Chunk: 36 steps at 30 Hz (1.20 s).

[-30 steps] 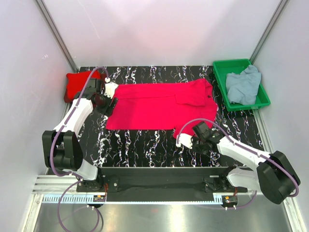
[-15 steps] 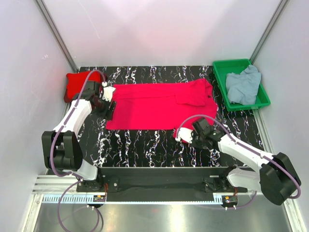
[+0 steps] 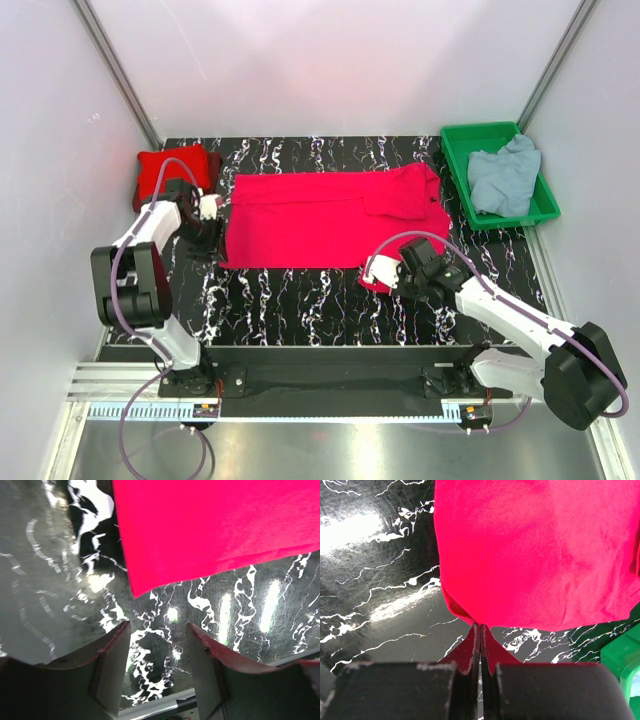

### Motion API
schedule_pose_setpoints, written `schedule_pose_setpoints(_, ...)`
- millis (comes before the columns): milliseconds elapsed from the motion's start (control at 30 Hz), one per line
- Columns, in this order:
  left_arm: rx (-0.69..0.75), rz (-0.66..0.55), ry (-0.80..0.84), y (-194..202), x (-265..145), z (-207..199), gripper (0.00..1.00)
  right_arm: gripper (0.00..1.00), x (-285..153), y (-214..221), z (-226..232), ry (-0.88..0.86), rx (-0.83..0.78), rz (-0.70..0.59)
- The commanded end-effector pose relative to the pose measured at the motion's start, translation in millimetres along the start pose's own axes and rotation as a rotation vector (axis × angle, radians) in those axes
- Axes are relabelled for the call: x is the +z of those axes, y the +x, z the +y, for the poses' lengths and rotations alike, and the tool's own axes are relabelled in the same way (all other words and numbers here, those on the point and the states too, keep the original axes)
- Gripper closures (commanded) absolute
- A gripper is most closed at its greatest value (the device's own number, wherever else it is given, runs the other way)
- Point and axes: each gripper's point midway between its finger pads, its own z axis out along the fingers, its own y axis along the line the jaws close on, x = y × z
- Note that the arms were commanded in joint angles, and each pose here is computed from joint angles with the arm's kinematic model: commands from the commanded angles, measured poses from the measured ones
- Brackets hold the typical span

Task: Fold and stack the t-shirts
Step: Fold the tshirt

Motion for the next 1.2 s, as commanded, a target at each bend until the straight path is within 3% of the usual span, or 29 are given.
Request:
schedule_pose_setpoints(0, -0.05, -0.002, 0.07, -6, 6, -7, 0.48, 1.0, -8, -14, -15, 0.05, 0.006, -0.037)
schedule_pose_setpoints(433, -0.093, 0.031, 0.079, -12, 27, 5, 0.51, 1.0, -9, -11, -19, 0.07, 0.031, -0.042)
schedule_pose_setpoints(733, -0.104, 0.034, 0.079, -18, 38, 12, 0.58, 1.0, -8, -10, -21, 0.075, 0.04, -0.043)
schedule_pose_setpoints(767, -0.103, 0.031, 0.08, -19, 38, 12, 0.65, 1.0, -8, -11, -22, 0.076, 0.042, -0.047)
schedule_pose_setpoints(833, -0.106, 0.036, 0.089, -20, 39, 12, 0.69, 1.0, -7, -10, -22, 0.076, 0.046, -0.044)
schedule_pose_setpoints(867, -0.106, 0.037, 0.095, -20, 38, 11, 0.79, 1.0, -7, -9, -23, 0.083, 0.05, -0.044)
schedule_pose_setpoints(967, -0.104, 0.034, 0.103, -20, 37, 10, 0.92, 1.0, -7, -8, -25, 0.088, 0.065, -0.041)
schedule_pose_setpoints(1000, -0.101, 0.027, 0.103, -21, 35, 10, 1.0, 1.0, -8, -8, -26, 0.092, 0.076, -0.042)
schedule_pose_setpoints(1167, -0.086, 0.013, 0.099, -18, 23, 8, 1.0, 1.0, -14, -4, -34, 0.116, 0.13, -0.039)
